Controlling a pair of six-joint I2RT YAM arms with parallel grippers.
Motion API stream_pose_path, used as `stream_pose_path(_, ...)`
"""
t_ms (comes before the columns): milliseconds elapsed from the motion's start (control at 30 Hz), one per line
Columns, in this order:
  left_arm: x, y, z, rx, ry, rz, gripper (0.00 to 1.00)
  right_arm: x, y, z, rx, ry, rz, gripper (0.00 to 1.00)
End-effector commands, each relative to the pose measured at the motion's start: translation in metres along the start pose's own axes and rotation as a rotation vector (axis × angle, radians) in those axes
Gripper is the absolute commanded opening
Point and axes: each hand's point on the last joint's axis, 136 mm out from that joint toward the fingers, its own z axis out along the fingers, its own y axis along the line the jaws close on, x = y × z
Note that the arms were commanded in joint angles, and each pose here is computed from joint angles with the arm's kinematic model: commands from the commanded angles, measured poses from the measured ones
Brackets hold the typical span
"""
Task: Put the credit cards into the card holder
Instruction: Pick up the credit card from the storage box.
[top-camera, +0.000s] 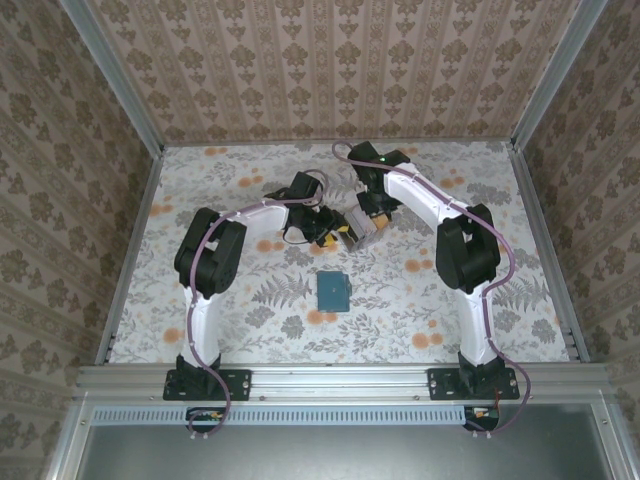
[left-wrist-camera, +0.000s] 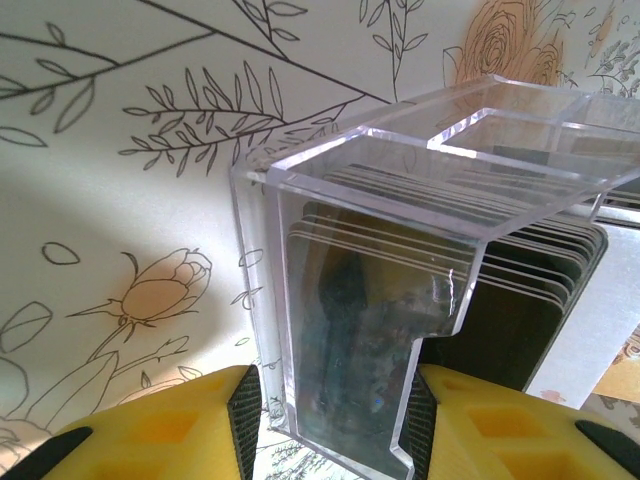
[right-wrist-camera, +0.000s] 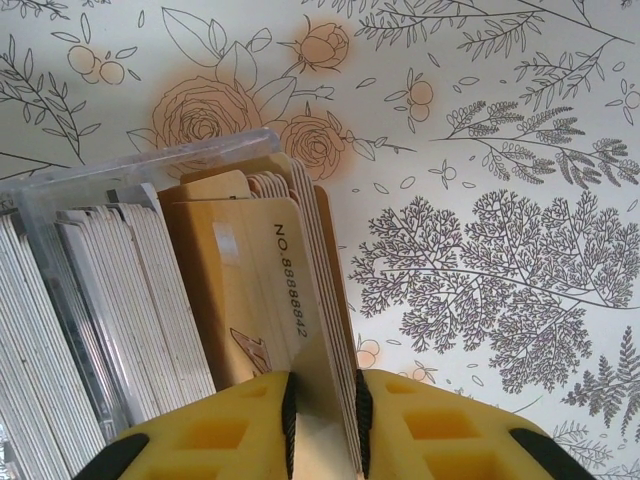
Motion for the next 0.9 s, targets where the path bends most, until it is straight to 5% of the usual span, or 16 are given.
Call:
stream_pose_path(0, 0.014, 0.07, 0.02, -0.22, 0.05, -0.103, 0.44, 0.001, -0.028, -0.014, 0.104, -0.022, 0.013, 0.22)
stream_pose_path(867, 0.009, 0.056, 0.008, -0.215, 0.017, -0.032, 0.44, 0.01, 0.003, -0.054, -0.05, -0.041, 0.103, 0.07)
